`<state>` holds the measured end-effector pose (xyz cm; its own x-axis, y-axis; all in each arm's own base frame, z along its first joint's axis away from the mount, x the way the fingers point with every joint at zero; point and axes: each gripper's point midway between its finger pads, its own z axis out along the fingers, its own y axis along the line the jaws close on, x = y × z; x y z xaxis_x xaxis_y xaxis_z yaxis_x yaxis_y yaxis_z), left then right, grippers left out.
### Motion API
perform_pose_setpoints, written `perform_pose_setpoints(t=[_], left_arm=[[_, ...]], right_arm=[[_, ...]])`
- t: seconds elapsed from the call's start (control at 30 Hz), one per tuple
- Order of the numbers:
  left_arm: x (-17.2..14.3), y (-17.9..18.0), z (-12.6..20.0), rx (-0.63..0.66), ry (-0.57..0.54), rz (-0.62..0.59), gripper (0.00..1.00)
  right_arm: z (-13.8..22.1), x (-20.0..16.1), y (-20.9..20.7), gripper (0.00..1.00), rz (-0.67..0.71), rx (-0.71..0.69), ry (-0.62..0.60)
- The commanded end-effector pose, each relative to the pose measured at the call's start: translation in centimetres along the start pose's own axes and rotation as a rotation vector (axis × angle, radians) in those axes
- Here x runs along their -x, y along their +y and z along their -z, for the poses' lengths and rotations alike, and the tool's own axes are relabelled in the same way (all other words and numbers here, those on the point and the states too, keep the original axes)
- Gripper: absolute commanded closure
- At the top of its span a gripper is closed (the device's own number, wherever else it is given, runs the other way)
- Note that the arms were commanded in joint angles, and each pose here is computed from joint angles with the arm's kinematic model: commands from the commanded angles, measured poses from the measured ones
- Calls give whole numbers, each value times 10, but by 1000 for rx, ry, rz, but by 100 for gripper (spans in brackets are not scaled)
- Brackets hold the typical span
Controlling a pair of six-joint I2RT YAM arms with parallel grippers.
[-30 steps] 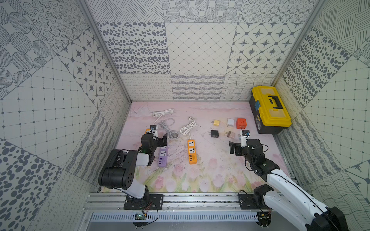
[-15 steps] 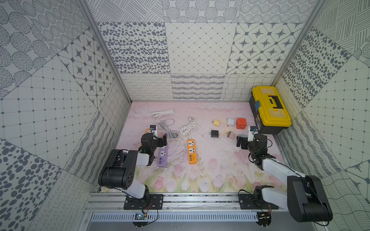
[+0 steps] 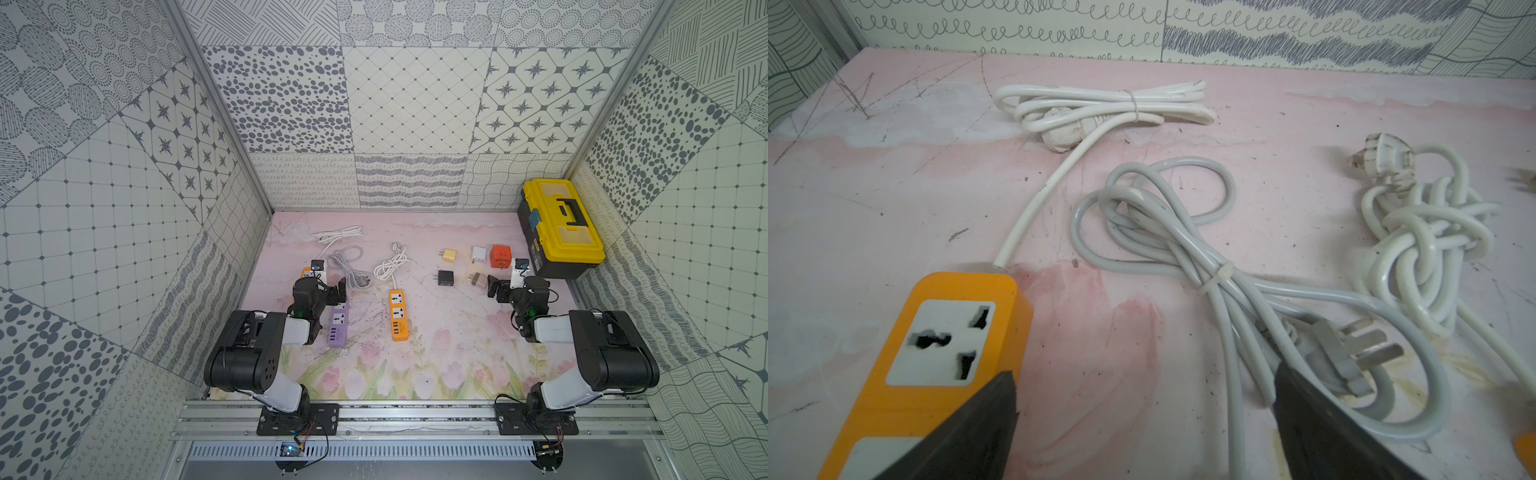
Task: Pull the plug off the socket
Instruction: Reset both arms
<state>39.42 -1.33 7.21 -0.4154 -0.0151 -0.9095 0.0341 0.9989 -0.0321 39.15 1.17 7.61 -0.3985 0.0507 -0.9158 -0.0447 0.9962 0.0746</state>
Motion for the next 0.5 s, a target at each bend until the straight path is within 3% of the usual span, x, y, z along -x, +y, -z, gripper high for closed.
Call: perform_pose_setpoints(t=[0.0, 0.47], left_arm=[[9, 0, -1, 2, -33, 6, 1], [9, 0, -1, 1, -33, 5, 1]], right_arm=[[-2, 32, 6, 0, 27, 29, -106], [-2, 32, 5, 0, 33, 21, -98]])
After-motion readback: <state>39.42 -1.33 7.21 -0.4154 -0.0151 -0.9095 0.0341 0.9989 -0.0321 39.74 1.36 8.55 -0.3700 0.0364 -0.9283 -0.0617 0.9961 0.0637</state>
